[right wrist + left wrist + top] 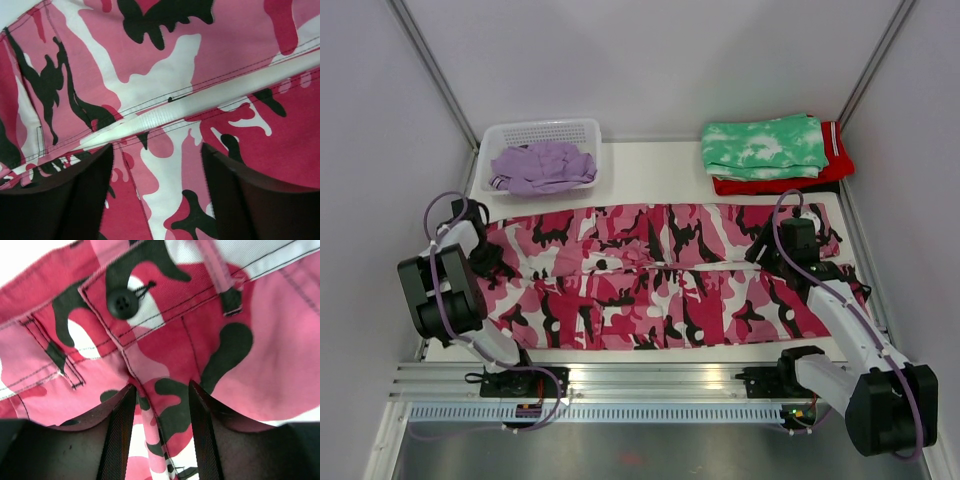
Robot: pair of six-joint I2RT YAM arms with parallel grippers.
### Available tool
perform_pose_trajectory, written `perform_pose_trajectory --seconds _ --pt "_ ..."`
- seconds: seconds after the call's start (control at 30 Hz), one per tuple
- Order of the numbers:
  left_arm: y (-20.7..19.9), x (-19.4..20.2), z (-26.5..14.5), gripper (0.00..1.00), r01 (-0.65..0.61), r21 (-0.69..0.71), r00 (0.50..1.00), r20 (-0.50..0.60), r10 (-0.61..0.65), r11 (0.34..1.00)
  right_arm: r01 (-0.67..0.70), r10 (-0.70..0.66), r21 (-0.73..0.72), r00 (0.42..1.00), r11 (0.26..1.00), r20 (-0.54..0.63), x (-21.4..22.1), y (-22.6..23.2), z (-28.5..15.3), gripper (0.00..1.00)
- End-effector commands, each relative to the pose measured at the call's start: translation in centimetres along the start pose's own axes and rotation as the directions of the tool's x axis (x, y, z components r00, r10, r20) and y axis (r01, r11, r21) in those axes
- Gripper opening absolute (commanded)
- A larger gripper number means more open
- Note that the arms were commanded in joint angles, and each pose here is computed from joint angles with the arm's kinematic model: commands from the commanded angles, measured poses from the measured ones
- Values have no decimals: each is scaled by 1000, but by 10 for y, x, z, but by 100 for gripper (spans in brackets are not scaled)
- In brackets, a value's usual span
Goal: Fold and stack the trousers
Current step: Flatten the trousers out, then fold the trousers
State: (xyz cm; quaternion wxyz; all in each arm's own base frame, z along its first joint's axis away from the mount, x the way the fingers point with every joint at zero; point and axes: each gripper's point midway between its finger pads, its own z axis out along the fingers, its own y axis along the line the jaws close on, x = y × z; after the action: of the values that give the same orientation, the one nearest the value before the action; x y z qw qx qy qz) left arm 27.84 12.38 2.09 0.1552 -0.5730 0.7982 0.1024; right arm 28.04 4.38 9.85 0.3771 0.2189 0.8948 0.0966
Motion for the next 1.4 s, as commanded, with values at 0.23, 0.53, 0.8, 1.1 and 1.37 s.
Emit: perform_pose_trajectory --seconds 0.23,0.53,0.8,1.1,1.37 --pt "-8 -40 -99 99 -87 252 976 218 31 964 -143 141 193 990 971 21 -9 -38 -7 98" --pt "119 -13 -141 100 319 15 895 325 -306 948 -195 190 84 980 977 63 -31 -21 -5 98" --pt "128 12 -82 98 396 -1 877 296 -378 918 -73 71 28 997 997 41 -30 24 6 98" --pt "133 22 -29 96 464 41 871 161 -464 885 -80 82 37 995 996 -54 -9 25 23 98" --pt "131 18 -16 93 462 119 865 158 -476 879 -113 119 78 990 991 -79 -4 21 31 98"
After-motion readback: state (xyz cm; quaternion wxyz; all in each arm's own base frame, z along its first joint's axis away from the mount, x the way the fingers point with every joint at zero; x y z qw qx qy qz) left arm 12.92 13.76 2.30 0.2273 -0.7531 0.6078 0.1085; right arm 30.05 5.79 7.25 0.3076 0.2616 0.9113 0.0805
